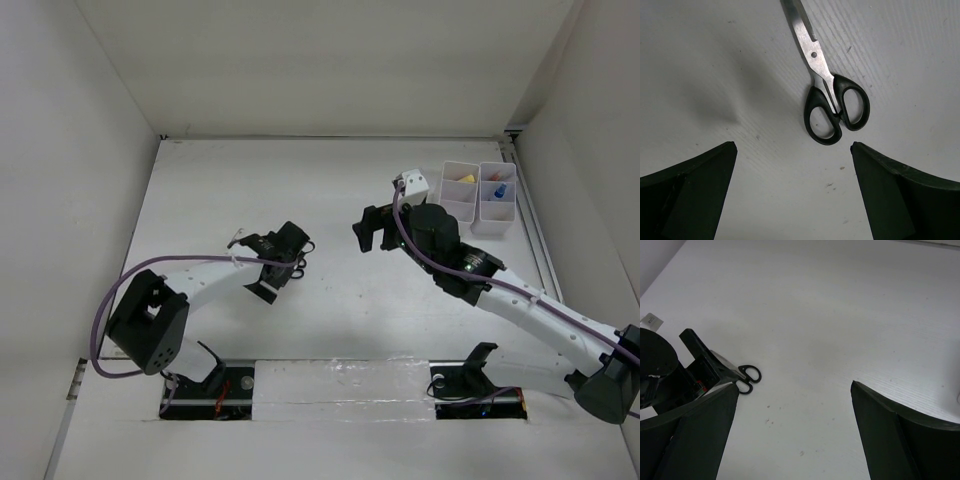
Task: Sort the stationery into containers
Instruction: Pick up the scissors from the center of the board.
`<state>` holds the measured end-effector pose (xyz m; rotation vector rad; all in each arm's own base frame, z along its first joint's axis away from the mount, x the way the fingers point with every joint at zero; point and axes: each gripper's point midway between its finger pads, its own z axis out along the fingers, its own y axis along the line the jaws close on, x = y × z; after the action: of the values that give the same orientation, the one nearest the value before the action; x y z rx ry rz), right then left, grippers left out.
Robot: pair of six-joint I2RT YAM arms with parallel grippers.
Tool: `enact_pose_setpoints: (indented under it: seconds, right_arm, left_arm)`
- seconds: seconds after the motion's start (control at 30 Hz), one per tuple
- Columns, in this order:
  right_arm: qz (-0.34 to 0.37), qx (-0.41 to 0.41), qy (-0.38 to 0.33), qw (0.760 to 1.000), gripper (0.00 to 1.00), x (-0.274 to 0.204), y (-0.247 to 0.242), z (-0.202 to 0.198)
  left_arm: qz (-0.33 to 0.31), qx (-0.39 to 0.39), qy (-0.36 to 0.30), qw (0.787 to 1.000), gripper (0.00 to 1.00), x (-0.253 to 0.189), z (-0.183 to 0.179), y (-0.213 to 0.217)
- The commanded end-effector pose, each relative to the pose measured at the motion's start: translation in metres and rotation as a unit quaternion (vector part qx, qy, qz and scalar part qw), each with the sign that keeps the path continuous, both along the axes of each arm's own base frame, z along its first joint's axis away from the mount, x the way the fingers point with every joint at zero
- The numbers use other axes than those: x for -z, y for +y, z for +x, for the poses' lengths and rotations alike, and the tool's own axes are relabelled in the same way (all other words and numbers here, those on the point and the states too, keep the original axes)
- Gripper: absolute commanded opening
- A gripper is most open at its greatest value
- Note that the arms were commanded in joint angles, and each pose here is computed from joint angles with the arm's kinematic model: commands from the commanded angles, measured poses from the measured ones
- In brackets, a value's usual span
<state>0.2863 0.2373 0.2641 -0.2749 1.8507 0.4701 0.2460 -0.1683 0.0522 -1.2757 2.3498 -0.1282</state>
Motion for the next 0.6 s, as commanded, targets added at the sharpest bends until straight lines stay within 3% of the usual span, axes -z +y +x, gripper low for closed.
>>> enact_pose_setpoints:
  seconds: [0.0,0.47,0.57]
  right_arm:
    - [0.017,-0.014,-0.014,1.000,1.00,-0.014,0.006,-0.003]
    - [0.042,-0.013,-0.033,0.999,1.00,-0.026,-0.002,-0.010]
    - [0.050,-0.013,-0.041,0.998,1.00,-0.032,-0.004,-0.013]
  left_arm:
    - [0.028,-0.058,-0.015,0.998,0.97,-0.007,0.005,0.016]
    - [0.054,-0.073,0.043,0.995,0.91,0.020,0.002,0.011]
    - [0.060,-0.068,0.062,0.994,0.84,0.025,0.002,0.006]
